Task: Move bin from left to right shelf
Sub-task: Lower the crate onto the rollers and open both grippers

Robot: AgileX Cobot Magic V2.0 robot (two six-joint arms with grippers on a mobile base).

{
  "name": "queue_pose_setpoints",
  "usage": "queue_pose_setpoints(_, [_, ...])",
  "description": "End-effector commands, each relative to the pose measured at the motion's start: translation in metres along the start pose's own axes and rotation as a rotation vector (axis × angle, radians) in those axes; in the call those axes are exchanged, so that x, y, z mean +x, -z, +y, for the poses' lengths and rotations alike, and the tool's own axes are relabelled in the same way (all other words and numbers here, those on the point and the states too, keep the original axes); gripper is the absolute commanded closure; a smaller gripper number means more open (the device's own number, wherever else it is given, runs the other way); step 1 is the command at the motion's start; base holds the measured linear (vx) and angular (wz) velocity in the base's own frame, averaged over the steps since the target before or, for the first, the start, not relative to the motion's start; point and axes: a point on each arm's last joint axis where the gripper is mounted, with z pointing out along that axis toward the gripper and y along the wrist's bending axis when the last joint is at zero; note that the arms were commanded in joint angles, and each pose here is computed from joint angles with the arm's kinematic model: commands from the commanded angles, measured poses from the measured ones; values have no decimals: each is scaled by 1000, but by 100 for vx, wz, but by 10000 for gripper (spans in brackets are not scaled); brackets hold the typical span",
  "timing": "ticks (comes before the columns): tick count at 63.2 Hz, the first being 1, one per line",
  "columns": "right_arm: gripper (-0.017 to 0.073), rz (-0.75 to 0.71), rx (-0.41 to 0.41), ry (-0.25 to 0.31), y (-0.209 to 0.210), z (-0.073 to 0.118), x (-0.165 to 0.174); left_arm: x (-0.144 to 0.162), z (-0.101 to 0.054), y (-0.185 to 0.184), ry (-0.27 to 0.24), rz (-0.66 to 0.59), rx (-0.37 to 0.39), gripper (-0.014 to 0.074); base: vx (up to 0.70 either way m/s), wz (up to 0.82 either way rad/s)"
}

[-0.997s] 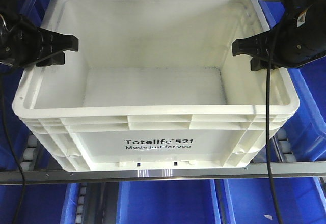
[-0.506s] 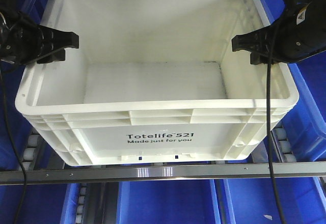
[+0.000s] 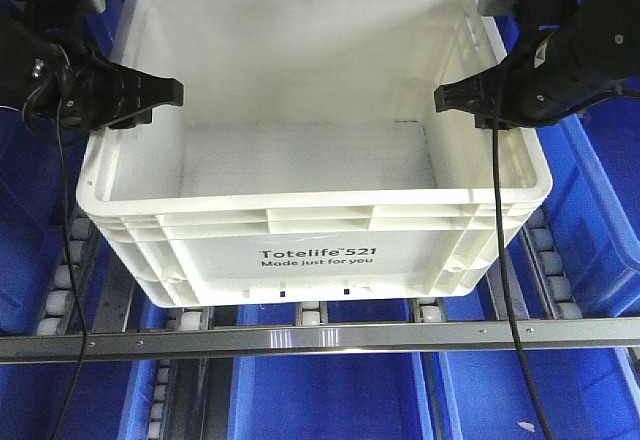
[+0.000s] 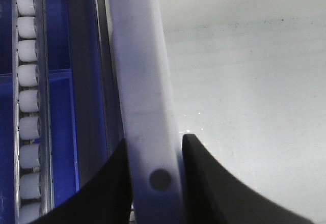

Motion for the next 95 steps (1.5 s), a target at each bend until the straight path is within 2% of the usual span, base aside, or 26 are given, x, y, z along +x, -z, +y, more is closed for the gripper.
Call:
queue_pose_setpoints(1, [460,-210,20,46,19,-7,-24,-27,-4,24,-51,-227,37,459,0,0])
queue_pose_setpoints(16, [460,-199,13,56,-1,-4,-25,-27,-5,2,-52,-223,39,459,0,0])
queue_pose_setpoints(28, [449,-191,13,57,-6,-3,-24,-27,-5,0,-53,-221,39,459,0,0])
queue_pose_setpoints(38, [390,-190,13,57,-6,-3,-24,-27,-5,0,-52,-218,39,442,0,0])
queue_pose_setpoints(45, [285,-191,13,57,-6,-3,-24,-27,-5,0,-52,-217,39,363,0,0])
queue_pose_setpoints(55, [95,-196,12,57,-5,-3,-25,-27,-5,1,-52,-216,38,174,0,0])
queue_pose_setpoints(65, [-23,-222,10,53,6,-4,-26,-28,-5,11,-50,-238,43,66,0,0])
queue_pose_setpoints(72, [-38,-260,14,72,14,-6,-23,-29,-5,27,-55,-256,44,57,0,0])
queue_pose_setpoints(83, [-23,-351,-17,88,31,-9,-3,-25,-3,57,-118,-280,39,57,0,0])
queue_pose_setpoints(95, [-22,-391,-28,95,58,-15,27,5,4,87,-157,-314,41,57,0,0])
